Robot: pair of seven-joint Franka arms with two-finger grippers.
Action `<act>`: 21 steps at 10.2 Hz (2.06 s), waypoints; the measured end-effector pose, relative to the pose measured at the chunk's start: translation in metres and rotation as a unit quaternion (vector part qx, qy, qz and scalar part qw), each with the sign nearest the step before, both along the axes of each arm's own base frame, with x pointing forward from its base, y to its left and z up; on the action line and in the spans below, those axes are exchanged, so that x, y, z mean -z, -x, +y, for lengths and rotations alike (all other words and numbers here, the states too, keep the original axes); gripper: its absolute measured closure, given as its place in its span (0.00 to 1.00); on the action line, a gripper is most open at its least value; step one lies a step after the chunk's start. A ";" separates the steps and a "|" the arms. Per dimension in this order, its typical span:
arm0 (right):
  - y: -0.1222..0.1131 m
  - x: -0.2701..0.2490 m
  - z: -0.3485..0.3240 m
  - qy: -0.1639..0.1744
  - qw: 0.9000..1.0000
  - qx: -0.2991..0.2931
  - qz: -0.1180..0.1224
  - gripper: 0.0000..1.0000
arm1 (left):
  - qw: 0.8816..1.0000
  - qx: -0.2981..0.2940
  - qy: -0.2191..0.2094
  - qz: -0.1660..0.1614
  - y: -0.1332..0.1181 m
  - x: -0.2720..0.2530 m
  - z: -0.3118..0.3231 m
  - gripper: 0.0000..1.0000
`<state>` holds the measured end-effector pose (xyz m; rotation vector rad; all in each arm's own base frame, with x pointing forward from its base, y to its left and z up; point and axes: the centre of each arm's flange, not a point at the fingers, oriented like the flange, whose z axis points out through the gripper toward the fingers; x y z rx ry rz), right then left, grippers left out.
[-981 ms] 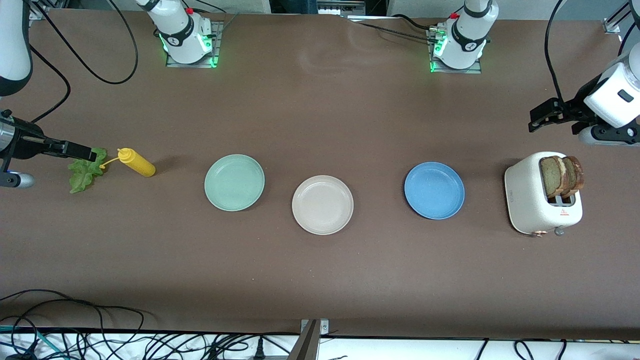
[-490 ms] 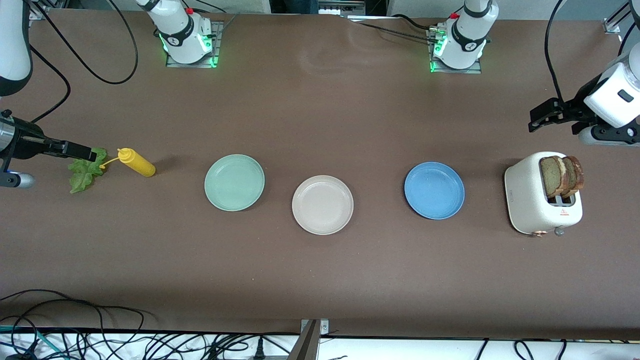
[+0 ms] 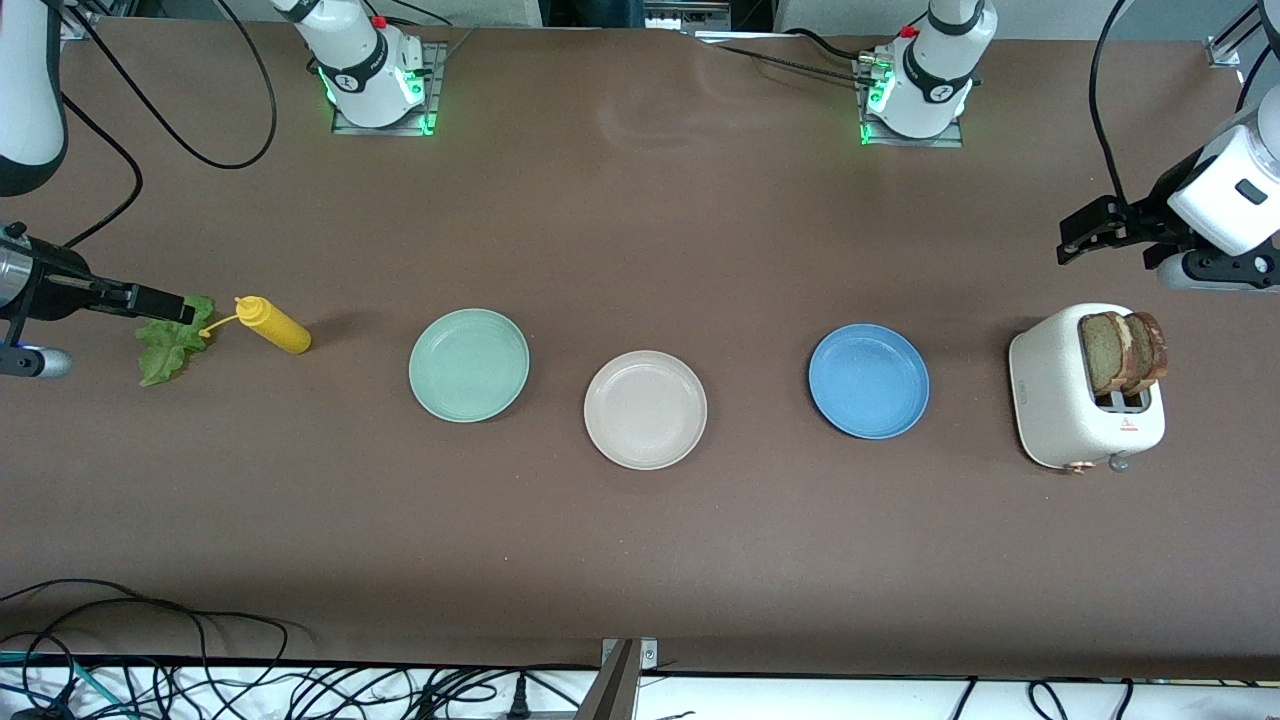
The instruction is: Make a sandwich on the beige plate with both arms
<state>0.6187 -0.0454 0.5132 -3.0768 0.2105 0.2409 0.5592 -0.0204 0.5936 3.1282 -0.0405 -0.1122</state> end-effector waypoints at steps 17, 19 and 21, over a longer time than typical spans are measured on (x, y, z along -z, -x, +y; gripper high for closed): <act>0.000 0.000 0.000 0.000 1.000 0.000 0.000 0.00 | 1.000 -0.009 0.005 0.027 -0.033 0.046 0.069 0.00; 0.000 0.000 0.000 0.000 1.000 0.000 0.000 0.00 | 1.000 -0.012 0.007 0.024 -0.052 0.074 0.104 0.00; 0.000 0.000 0.000 0.000 1.000 0.000 0.000 0.00 | 1.000 -0.009 0.007 0.021 -0.061 0.104 0.129 0.00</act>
